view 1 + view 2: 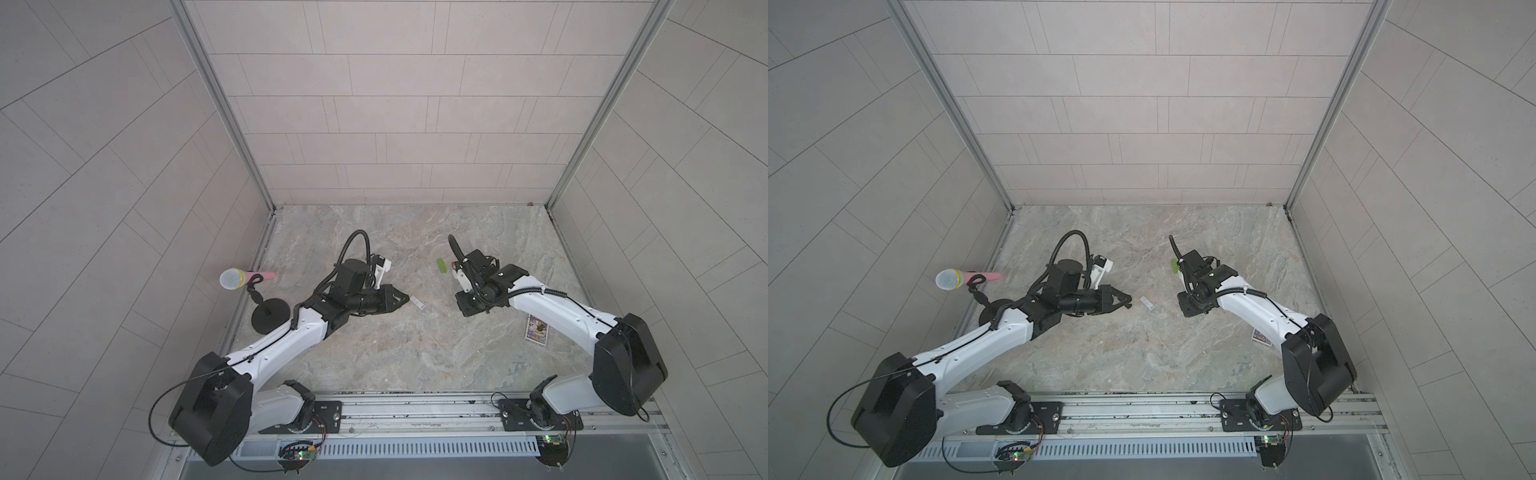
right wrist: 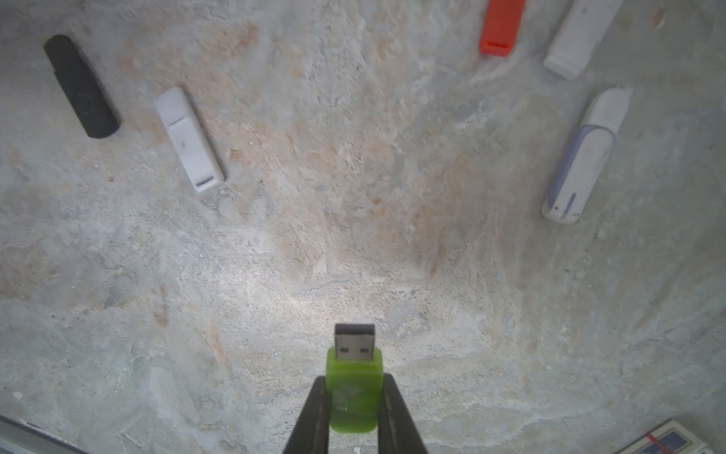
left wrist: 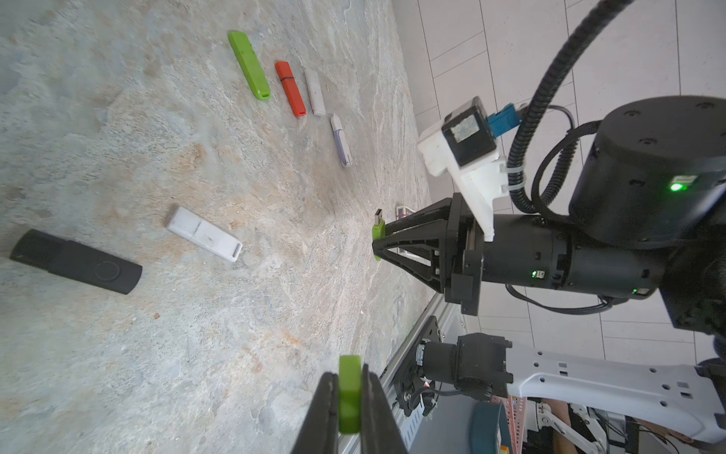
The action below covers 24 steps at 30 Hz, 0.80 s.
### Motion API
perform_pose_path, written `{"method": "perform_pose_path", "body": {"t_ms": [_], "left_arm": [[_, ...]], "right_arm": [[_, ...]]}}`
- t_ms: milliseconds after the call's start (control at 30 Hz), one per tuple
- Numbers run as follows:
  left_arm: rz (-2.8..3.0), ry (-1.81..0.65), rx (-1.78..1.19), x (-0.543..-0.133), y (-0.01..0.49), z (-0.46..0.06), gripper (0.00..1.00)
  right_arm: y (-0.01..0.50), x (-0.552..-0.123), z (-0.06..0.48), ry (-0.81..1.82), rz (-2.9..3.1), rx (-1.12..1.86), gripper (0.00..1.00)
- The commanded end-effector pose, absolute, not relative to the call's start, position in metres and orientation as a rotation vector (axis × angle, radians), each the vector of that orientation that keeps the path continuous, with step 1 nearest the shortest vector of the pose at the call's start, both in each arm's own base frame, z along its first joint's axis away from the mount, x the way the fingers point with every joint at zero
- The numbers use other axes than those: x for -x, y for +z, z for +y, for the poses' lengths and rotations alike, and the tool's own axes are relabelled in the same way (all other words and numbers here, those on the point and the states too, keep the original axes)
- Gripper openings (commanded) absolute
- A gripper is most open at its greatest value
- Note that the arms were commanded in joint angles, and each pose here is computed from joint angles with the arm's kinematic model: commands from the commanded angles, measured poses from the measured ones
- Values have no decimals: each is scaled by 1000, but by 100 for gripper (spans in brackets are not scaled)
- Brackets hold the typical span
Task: Close the usb drive cover
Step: Pick up the USB drive from the center of the board.
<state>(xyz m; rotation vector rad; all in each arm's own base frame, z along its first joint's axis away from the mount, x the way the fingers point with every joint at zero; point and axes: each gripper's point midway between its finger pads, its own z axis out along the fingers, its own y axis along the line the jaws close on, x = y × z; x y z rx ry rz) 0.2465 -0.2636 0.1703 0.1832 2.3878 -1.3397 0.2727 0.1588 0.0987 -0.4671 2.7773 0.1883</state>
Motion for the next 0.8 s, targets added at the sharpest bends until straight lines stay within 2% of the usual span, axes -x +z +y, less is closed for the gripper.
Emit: {"method": "perform_pose_path", "body": {"t_ms": [0, 233, 333, 767], "left_arm": [[2368, -1372, -273, -239, 176, -262, 5], [2364, -1417, -317, -238, 180, -258, 5], [2378, -1433, -347, -237, 179, -259, 5], [2344, -1523, -384, -241, 182, -270, 5]], "right_arm": [[110, -274, 169, 219, 2687, 621, 18], [125, -261, 196, 372, 2488, 1007, 20], [132, -254, 205, 415, 2392, 1163, 17], [147, -239, 227, 298, 2052, 1500, 16]]}}
